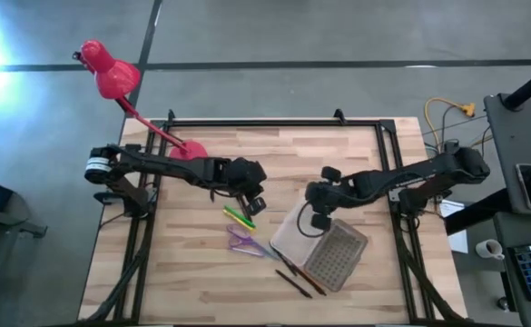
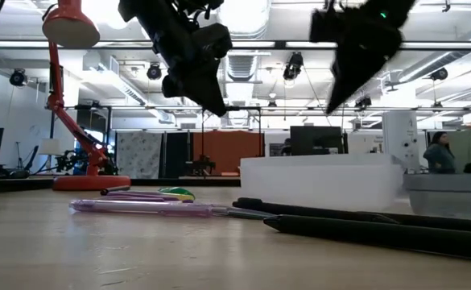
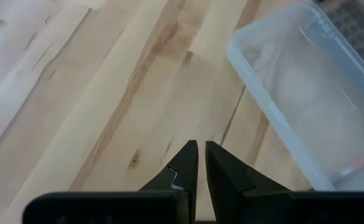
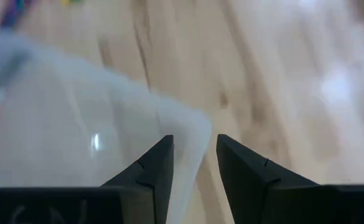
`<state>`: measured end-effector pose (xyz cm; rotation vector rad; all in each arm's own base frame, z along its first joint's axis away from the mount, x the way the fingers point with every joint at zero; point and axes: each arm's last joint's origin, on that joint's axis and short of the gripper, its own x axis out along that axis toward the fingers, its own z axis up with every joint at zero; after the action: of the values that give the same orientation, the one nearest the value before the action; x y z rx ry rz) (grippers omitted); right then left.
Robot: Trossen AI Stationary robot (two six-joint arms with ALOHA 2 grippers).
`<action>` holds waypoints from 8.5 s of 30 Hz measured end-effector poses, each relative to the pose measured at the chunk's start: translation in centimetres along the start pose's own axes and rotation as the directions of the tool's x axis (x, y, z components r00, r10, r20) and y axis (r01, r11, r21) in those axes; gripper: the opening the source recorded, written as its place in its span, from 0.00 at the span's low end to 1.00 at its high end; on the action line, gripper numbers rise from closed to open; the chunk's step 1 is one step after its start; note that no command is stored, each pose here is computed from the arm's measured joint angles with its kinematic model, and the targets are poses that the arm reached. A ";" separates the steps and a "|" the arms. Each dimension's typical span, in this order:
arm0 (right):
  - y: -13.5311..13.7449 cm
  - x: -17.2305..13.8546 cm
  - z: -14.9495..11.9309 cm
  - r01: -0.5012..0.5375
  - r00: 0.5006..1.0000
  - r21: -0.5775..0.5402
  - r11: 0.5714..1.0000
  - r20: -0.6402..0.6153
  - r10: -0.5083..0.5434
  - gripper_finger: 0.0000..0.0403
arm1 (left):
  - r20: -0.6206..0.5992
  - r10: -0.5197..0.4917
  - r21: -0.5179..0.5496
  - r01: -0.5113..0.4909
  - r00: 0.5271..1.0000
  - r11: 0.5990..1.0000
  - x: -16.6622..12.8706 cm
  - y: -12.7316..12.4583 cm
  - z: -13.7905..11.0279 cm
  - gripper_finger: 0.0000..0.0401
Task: Pick & place school supplies into a supply box
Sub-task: Prepare the supply box, then put the black pen into the supply box, then put the purple scissors into the supply box
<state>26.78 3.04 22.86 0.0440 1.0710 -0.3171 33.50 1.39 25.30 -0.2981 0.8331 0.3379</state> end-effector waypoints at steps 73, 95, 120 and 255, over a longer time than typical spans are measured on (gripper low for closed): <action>-4.9 3.2 2.1 0.308 0.950 0.435 0.846 -0.190 -0.248 0.67 | -0.318 0.409 -0.727 -0.497 0.855 0.474 2.3 11.6 -13.6 0.38; -4.0 2.5 1.1 0.315 0.942 0.398 0.862 -0.246 -0.230 0.62 | -0.380 0.412 -0.543 -0.560 0.828 0.625 4.4 11.0 -12.2 0.04; -4.0 2.5 1.0 0.324 0.941 0.513 0.795 -0.261 -0.216 0.60 | 0.128 0.154 -0.602 -0.047 0.980 0.797 -1.6 4.2 1.3 0.03; -1.1 -0.4 -6.4 0.195 0.981 0.450 0.872 -0.094 -0.171 0.58 | -0.320 -0.078 0.453 0.225 0.944 0.863 2.1 -7.2 -12.6 0.36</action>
<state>20.85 3.29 20.30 0.3775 1.0337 -0.7425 29.32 -9.62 16.58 0.0622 1.1478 -0.0775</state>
